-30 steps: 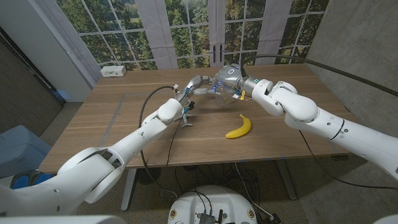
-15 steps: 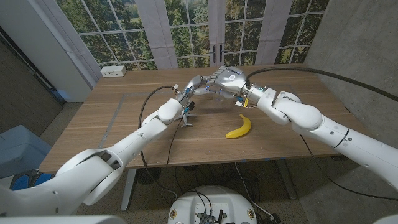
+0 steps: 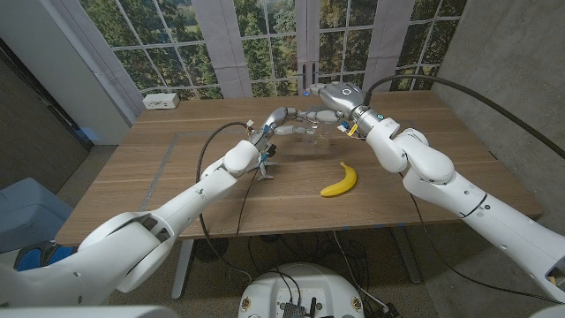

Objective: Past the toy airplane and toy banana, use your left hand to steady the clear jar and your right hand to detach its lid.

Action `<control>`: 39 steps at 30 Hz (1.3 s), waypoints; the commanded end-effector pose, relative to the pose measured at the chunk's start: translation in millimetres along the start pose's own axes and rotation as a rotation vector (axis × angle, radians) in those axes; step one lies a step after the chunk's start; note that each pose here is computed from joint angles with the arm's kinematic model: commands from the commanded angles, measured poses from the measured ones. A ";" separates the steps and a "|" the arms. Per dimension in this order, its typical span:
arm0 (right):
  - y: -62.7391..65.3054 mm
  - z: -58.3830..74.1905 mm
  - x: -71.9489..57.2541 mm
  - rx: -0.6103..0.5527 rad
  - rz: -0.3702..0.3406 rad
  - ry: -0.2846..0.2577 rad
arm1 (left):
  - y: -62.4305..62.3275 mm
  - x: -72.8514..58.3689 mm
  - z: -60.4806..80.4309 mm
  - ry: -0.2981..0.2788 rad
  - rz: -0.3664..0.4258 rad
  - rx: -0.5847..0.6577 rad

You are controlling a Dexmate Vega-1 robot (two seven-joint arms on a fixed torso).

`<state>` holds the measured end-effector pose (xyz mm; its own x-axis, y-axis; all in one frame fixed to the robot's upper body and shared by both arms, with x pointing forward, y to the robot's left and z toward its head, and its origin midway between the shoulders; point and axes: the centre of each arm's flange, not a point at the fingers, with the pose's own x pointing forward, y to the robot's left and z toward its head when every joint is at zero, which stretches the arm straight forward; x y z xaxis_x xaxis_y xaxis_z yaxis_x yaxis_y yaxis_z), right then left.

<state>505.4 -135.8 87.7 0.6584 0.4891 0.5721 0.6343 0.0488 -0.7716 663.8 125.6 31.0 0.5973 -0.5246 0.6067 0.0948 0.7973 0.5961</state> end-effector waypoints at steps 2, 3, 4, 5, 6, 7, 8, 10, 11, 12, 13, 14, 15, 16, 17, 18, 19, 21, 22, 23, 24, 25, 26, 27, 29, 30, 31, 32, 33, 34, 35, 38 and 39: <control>-0.4 1.8 12.1 0.120 0.184 0.265 | 2.6 -1.4 -0.3 -0.008 0.004 0.006; -0.2 2.6 13.9 0.115 0.201 0.278 | 3.0 -1.4 -0.5 -0.009 0.004 0.006; 0.1 3.7 15.4 0.104 0.212 0.291 | 3.2 -1.5 -0.6 -0.009 0.004 0.007; 0.4 4.5 16.3 0.098 0.218 0.301 | 3.5 -1.5 -0.8 -0.009 0.004 0.007; 0.8 5.4 17.7 0.092 0.232 0.311 | 3.7 -1.6 -0.9 -0.009 0.005 0.006; 0.8 6.6 19.3 0.081 0.252 0.326 | 3.8 -1.6 -0.9 -0.010 0.005 0.009; 0.9 7.4 20.2 0.071 0.264 0.337 | 3.9 -1.7 -0.8 -0.012 0.006 0.013; 0.5 9.2 22.8 0.057 0.282 0.358 | 4.1 -1.7 -0.8 -0.015 0.007 0.017; 0.3 9.8 23.8 0.047 0.283 0.365 | 4.2 -1.8 -0.8 -0.016 0.008 0.015; 0.1 10.6 24.8 0.035 0.284 0.375 | 4.5 -1.9 -0.8 -0.016 0.009 0.019; -0.2 10.9 25.7 0.031 0.289 0.381 | 4.7 -2.0 -0.9 -0.017 0.010 0.022; -0.5 11.0 26.8 0.029 0.296 0.386 | 4.9 -2.1 -1.0 -0.017 0.010 0.021; -0.7 11.6 27.9 0.025 0.303 0.394 | 5.2 -2.1 -1.1 -0.017 0.010 0.022; -0.8 12.2 28.9 0.018 0.307 0.399 | 5.4 -2.1 -1.3 -0.017 0.011 0.023; -0.8 13.3 30.0 0.008 0.314 0.407 | 5.7 -2.1 -1.4 -0.017 0.012 0.023; -1.0 14.3 31.3 0.001 0.320 0.414 | 5.9 -2.0 -1.6 -0.017 0.010 0.023; -0.9 15.3 32.2 -0.007 0.324 0.417 | 6.1 -2.0 -1.7 -0.017 0.011 0.025; -0.5 17.3 34.7 -0.017 0.337 0.422 | 6.3 -1.9 -1.7 -0.020 0.012 0.031; -0.3 18.6 36.2 -0.026 0.348 0.426 | 6.3 -1.9 -1.6 -0.021 0.011 0.031; 0.1 19.6 37.6 -0.035 0.358 0.430 | 6.4 -1.7 -1.5 -0.021 0.009 0.032; 0.8 20.4 38.9 -0.042 0.372 0.433 | 6.5 -1.7 -1.4 -0.022 0.011 0.036; 1.8 20.9 40.1 -0.043 0.386 0.432 | 6.6 -1.6 -1.4 -0.023 0.010 0.037; 2.9 21.4 41.2 -0.040 0.398 0.430 | 6.6 -1.6 -1.4 -0.023 0.010 0.036; 3.8 21.9 41.9 -0.037 0.403 0.424 | 6.7 -1.6 -1.4 -0.023 0.011 0.038; 4.9 23.5 42.7 -0.045 0.403 0.415 | 6.7 -1.7 -1.4 -0.024 0.010 0.039; 4.9 23.6 43.3 -0.040 0.407 0.413 | 6.8 -1.8 -1.4 -0.023 0.011 0.040; 4.8 24.0 43.8 -0.042 0.409 0.410 | 6.9 -1.9 -1.4 -0.023 0.011 0.042; 4.7 24.4 44.2 -0.044 0.407 0.409 | 7.0 -2.0 -1.4 -0.023 0.011 0.040; 4.6 24.6 44.3 -0.046 0.406 0.406 | 7.0 -2.0 -1.4 -0.023 0.011 0.041; 4.0 24.7 45.2 -0.043 0.409 0.403 | 7.0 -2.1 -1.3 -0.023 0.010 0.041; 3.9 24.7 45.6 -0.044 0.407 0.403 | 7.0 -2.1 -1.2 -0.023 0.010 0.041; 4.1 25.0 45.5 -0.047 0.399 0.395 | 6.9 -2.1 -0.8 -0.023 0.008 0.044; 4.1 24.8 45.5 -0.050 0.397 0.391 | 6.8 -2.1 -0.7 -0.023 0.008 0.042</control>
<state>526.0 -97.0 101.8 0.9431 0.0960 0.3184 0.3274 -0.1017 -0.9394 664.4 132.3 33.1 0.5808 -0.5229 0.6238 0.0595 0.7916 0.6081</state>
